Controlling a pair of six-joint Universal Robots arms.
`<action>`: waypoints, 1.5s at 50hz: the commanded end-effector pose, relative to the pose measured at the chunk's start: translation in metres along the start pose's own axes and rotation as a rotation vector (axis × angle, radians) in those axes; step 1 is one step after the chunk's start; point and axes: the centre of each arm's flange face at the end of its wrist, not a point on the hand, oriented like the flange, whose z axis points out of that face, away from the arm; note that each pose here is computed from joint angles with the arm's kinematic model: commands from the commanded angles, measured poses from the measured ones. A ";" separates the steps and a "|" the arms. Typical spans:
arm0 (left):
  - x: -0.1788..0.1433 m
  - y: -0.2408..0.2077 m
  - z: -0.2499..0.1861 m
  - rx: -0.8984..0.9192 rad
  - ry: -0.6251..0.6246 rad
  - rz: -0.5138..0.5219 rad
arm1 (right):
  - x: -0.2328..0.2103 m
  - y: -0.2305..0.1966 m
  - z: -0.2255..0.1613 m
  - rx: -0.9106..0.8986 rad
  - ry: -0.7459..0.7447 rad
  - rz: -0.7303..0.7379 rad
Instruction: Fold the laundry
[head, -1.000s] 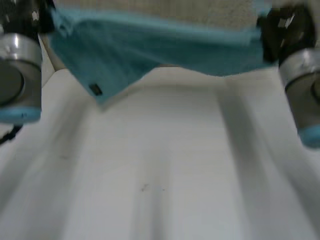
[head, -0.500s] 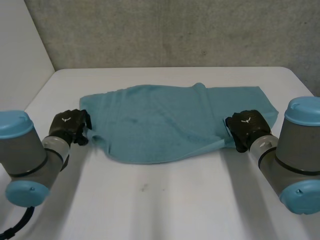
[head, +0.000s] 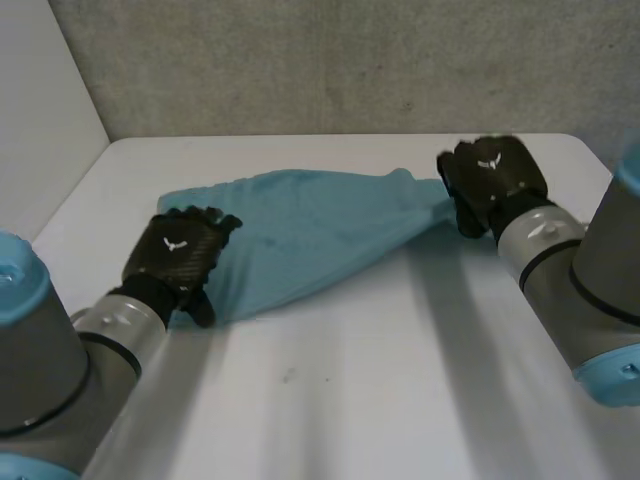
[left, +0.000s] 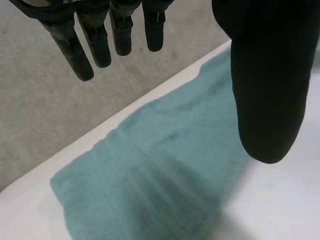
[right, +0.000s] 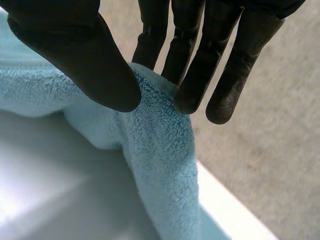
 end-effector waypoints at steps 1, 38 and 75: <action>0.028 0.017 0.003 -0.059 0.003 -0.032 | 0.004 -0.053 -0.017 0.119 -0.005 0.051; -0.021 0.033 0.056 0.037 -0.235 -0.096 | 0.007 0.012 -0.021 -0.096 -0.040 0.149; -0.111 0.006 0.047 0.114 -0.408 -0.010 | 0.033 0.071 -0.021 -0.356 -0.138 0.215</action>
